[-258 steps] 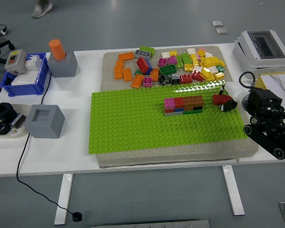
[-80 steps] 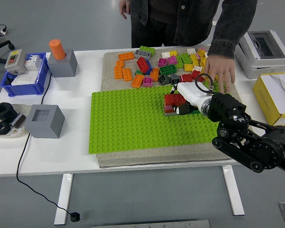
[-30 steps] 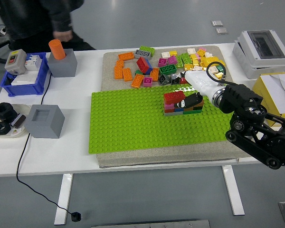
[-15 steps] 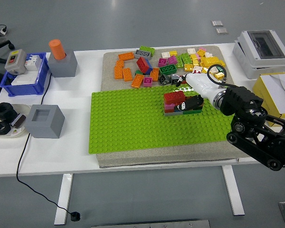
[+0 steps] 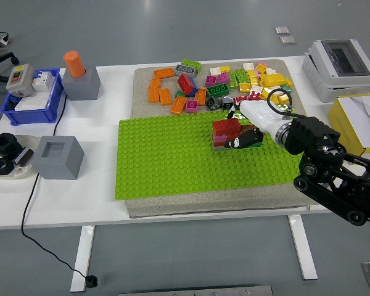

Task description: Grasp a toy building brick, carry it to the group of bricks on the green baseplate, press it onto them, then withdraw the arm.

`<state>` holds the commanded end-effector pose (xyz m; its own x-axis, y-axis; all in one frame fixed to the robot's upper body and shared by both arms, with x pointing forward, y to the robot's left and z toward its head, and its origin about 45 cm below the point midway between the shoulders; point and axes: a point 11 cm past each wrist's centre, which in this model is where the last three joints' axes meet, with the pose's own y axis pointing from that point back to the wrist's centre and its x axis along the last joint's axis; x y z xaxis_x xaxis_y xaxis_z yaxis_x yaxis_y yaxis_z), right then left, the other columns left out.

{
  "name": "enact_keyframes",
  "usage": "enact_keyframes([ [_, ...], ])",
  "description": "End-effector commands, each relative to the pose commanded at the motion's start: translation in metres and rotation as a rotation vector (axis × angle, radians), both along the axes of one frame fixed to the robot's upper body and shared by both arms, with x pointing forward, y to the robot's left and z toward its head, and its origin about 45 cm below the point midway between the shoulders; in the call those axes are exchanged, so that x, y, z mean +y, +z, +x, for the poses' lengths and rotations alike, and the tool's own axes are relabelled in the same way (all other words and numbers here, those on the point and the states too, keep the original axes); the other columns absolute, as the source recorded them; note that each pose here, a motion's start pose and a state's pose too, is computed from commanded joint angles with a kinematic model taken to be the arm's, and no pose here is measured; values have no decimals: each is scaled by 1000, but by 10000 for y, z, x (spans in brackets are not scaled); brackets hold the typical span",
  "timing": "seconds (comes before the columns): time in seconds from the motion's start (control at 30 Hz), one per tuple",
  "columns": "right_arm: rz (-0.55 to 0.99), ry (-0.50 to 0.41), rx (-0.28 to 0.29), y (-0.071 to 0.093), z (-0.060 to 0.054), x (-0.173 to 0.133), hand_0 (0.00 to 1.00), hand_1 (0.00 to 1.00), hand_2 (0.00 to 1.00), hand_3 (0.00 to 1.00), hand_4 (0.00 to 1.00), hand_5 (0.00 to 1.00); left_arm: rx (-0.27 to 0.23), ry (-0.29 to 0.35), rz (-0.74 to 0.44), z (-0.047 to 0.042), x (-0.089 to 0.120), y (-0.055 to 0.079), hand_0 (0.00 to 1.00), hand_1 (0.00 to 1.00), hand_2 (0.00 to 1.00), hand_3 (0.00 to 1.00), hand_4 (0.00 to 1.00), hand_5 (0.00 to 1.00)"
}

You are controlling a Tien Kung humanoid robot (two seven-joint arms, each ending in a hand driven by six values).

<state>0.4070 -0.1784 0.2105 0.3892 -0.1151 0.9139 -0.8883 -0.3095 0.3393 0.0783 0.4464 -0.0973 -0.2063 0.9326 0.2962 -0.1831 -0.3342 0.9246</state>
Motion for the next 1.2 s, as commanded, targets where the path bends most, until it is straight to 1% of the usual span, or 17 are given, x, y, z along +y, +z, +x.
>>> enact_keyframes([
  [0.37,1,1,7,-39,-31,-2,889,849,882,655,957,416,2,-1,0,-10,-2,-3,635,623,580,587,652,218],
  [0.8,8,-10,-7,12,8,-25,891,848,880,655,952,425,0,-5,1,13,3,4,635,623,579,585,651,222],
  [1.2,16,-12,-12,32,15,-23,890,848,878,655,937,429,-1,-8,0,21,-4,3,635,623,580,585,651,224],
])
